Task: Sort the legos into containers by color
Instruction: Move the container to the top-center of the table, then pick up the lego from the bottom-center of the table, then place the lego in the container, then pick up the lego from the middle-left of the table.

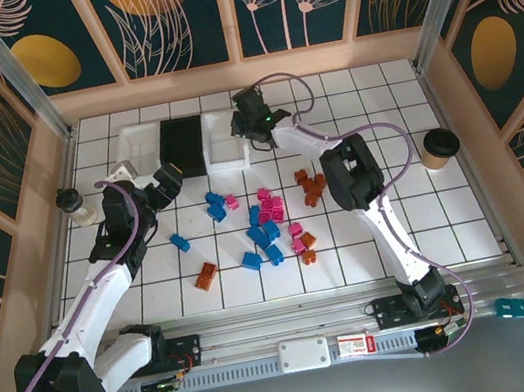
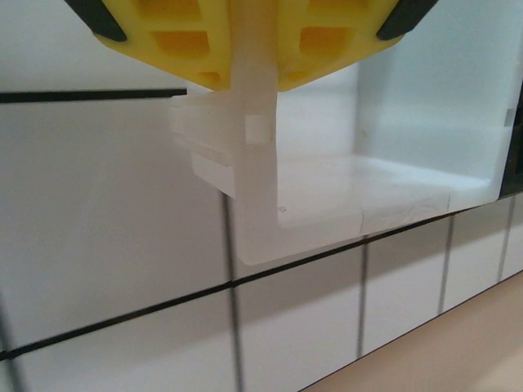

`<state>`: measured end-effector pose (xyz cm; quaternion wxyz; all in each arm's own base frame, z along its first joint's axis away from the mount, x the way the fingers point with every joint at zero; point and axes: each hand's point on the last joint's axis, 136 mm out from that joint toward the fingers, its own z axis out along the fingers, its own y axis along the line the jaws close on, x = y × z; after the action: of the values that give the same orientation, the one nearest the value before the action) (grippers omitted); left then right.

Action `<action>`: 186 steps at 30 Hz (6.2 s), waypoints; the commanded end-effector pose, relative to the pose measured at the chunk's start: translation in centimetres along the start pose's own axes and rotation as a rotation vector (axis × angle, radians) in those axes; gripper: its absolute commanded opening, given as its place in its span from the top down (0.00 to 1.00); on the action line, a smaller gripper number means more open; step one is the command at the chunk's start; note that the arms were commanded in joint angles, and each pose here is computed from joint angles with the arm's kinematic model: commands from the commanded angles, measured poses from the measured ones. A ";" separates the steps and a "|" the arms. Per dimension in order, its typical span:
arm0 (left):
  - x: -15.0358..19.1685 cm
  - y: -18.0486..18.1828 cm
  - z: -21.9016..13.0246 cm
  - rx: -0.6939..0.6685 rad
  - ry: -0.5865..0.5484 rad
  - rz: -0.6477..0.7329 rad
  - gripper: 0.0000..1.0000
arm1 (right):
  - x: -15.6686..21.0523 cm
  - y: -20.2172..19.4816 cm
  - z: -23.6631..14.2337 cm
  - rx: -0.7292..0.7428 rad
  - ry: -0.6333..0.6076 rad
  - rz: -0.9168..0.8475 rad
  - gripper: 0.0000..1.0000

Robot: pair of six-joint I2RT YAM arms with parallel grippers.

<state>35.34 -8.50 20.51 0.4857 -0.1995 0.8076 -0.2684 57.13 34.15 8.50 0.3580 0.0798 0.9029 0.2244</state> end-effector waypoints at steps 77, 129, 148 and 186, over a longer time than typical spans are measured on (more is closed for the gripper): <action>4.6 0.6 -1.7 0.043 0.099 -0.022 0.01 | 15.1 -11.7 -24.8 0.003 0.087 -0.216 0.38; 5.5 2.9 -1.0 -0.035 0.095 -0.071 0.01 | 8.9 -5.2 -28.8 -0.147 -0.086 -0.283 0.78; 6.1 7.5 -2.9 -0.259 0.053 -0.149 0.01 | -1.7 -8.7 -12.5 0.051 -0.077 -0.150 0.40; 11.9 9.3 1.0 -0.327 0.318 -0.104 0.90 | 5.5 -12.6 -22.8 -0.022 -0.141 -0.093 0.37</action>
<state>29.24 -7.31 3.51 0.2792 -0.2919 0.9006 -0.1607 38.12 17.24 12.50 0.4096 0.0354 0.8901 0.1967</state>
